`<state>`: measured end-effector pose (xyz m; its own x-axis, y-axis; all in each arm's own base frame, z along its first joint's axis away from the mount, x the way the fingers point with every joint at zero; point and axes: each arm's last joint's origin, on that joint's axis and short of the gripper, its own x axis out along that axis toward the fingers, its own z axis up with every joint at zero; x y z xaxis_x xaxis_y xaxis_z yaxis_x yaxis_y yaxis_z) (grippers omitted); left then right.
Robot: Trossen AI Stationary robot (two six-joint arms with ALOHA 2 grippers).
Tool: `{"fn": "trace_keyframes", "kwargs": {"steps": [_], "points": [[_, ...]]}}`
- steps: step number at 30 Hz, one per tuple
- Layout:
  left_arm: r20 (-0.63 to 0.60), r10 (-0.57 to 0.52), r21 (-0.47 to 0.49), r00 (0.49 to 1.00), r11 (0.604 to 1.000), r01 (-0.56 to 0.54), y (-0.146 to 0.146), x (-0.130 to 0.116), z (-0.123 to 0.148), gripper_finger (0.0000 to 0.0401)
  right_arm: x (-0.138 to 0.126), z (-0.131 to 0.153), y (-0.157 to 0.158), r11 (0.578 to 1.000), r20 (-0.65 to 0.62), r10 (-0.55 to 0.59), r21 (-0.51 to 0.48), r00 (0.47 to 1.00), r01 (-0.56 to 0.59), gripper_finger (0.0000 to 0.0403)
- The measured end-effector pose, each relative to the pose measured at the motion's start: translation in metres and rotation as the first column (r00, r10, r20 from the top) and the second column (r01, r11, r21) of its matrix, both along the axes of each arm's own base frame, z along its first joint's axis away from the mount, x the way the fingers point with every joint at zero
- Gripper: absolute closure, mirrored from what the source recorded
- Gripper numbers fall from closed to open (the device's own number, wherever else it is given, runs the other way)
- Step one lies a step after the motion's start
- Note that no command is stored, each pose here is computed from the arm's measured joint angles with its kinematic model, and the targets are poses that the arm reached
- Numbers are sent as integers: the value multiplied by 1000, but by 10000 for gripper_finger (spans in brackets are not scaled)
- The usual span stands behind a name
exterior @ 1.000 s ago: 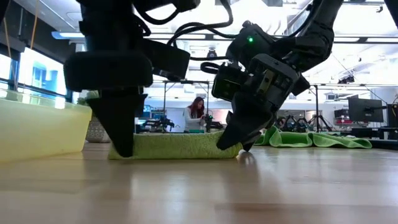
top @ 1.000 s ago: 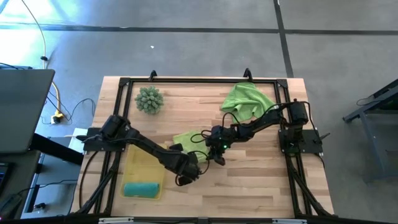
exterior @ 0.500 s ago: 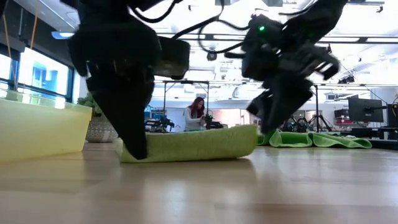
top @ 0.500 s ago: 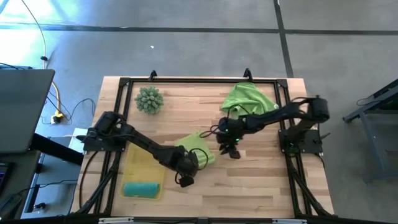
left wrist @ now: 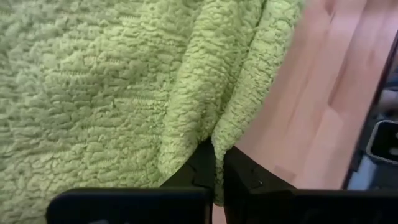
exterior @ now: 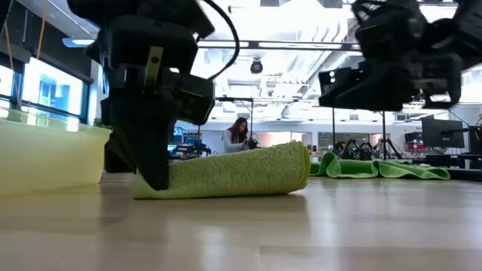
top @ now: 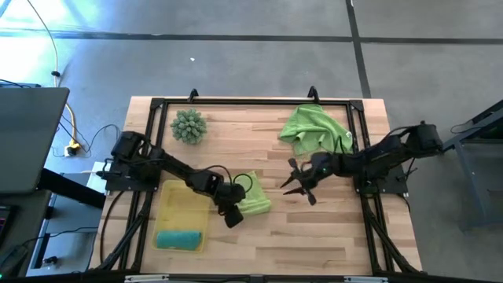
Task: Roll microfiber towels into tight, uniform cylinder then place into a basket
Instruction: Roll the light green towel
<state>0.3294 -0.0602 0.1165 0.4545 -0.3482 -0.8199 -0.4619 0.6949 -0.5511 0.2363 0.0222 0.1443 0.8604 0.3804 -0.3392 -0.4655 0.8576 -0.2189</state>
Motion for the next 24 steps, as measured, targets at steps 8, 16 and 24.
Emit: {"fn": "trace_keyframes", "kwargs": {"steps": [8, 16, 24], "points": [[-24, 39, -61, 999, 997, -40, 12, 2, -2, 401, 19, -11, 22, 991, 54, 57, -122, 997, -50, 295], [-59, 78, -84, 995, 993, -83, 14, 2, -3, 401, 49, -19, 46, 970, -125, 202, -112, 971, -216, 294], [-69, 69, -98, 995, 992, -76, 14, 1, -3, 401, 68, -29, 54, 965, -149, 134, -203, 980, -163, 289]]}}
